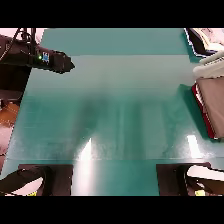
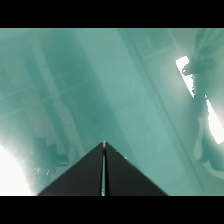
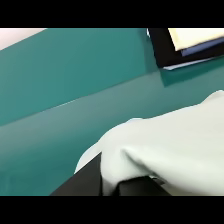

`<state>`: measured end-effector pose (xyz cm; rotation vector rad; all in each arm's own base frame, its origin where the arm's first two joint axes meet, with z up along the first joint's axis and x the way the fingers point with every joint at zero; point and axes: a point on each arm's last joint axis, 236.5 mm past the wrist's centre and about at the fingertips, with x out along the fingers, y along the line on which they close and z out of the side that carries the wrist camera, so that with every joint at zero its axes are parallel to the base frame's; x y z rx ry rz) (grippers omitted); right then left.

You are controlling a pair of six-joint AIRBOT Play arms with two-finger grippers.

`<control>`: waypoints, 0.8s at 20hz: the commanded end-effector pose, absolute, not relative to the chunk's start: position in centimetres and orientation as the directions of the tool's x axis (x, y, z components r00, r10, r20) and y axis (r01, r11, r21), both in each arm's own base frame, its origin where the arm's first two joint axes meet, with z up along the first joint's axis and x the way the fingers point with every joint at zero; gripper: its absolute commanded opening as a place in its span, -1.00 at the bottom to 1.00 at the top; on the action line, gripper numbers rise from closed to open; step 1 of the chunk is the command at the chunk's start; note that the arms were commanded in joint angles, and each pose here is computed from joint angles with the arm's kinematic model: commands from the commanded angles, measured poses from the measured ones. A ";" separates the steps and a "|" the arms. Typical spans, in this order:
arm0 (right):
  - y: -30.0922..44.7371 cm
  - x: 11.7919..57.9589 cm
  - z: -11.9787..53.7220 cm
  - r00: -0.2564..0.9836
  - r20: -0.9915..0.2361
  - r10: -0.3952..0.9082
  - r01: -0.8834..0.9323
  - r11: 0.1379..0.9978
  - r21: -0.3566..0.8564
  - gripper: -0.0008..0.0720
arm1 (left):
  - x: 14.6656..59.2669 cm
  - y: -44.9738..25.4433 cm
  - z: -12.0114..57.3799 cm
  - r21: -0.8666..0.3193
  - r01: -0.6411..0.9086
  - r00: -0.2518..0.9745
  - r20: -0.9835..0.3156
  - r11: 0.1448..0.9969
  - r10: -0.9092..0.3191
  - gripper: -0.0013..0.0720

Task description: Fold the shirts.

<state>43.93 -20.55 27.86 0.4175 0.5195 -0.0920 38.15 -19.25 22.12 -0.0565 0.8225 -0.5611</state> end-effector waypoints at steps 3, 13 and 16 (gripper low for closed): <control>-20.6 40.4 29.3 0.838 -0.539 -0.081 0.272 0.919 0.284 -0.94 | 38.3 -19.0 22.0 -0.246 0.449 0.548 -0.683 0.859 -0.483 -0.90; -20.8 29.0 21.5 0.582 -0.758 -0.296 0.507 0.860 0.054 -0.93 | 38.3 -18.8 21.9 -0.220 0.464 0.551 -0.687 0.858 -0.474 -0.90; -21.6 24.6 18.5 0.439 -0.818 -0.373 0.596 0.801 -0.045 -0.92 | 38.1 -18.8 21.7 -0.197 0.488 0.543 -0.694 0.850 -0.473 -0.90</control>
